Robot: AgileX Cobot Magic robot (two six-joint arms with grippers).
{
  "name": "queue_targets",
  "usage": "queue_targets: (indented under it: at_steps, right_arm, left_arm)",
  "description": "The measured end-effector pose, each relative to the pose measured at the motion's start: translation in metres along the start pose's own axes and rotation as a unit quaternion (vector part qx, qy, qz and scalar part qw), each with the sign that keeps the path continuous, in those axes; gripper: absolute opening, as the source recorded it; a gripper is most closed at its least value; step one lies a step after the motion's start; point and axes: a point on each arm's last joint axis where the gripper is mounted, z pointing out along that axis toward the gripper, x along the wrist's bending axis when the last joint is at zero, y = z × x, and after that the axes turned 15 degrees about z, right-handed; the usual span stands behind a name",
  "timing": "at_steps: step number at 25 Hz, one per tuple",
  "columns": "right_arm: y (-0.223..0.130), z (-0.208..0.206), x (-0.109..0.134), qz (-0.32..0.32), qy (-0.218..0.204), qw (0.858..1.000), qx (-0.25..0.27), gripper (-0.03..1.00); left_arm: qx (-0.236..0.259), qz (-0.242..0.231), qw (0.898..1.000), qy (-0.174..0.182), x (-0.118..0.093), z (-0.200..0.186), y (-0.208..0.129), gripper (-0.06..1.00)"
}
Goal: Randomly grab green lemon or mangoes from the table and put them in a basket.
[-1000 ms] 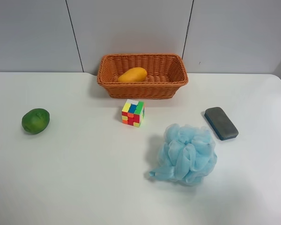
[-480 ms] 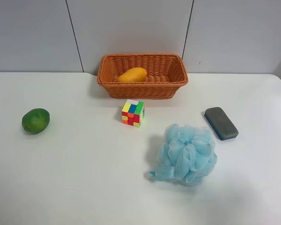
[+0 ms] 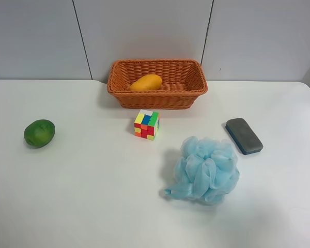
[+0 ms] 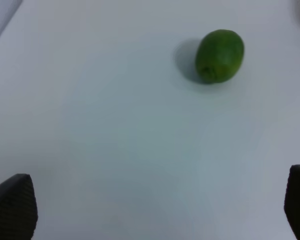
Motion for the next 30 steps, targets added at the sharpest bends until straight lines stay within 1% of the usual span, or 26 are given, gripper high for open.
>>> queue_targets:
  at_steps: [4, 6, 30]
  right_arm:
    - [0.0, 0.0, -0.0001, 0.0, 0.0, 1.0, 0.0, 0.99]
    - [0.0, 0.0, -0.0001, 0.0, 0.0, 1.0, 0.0, 0.99]
    - [0.0, 0.0, -0.0001, 0.0, 0.0, 1.0, 0.0, 0.99]
  left_arm:
    - [-0.027, 0.026, 0.999, 0.0, -0.0015, 0.0056, 0.0031, 0.99]
    - [-0.031, 0.035, 0.999, -0.005, -0.0031, 0.0092, 0.0024, 0.99]
    - [-0.035, 0.043, 0.998, -0.011, -0.0042, 0.0095, 0.003, 0.99]
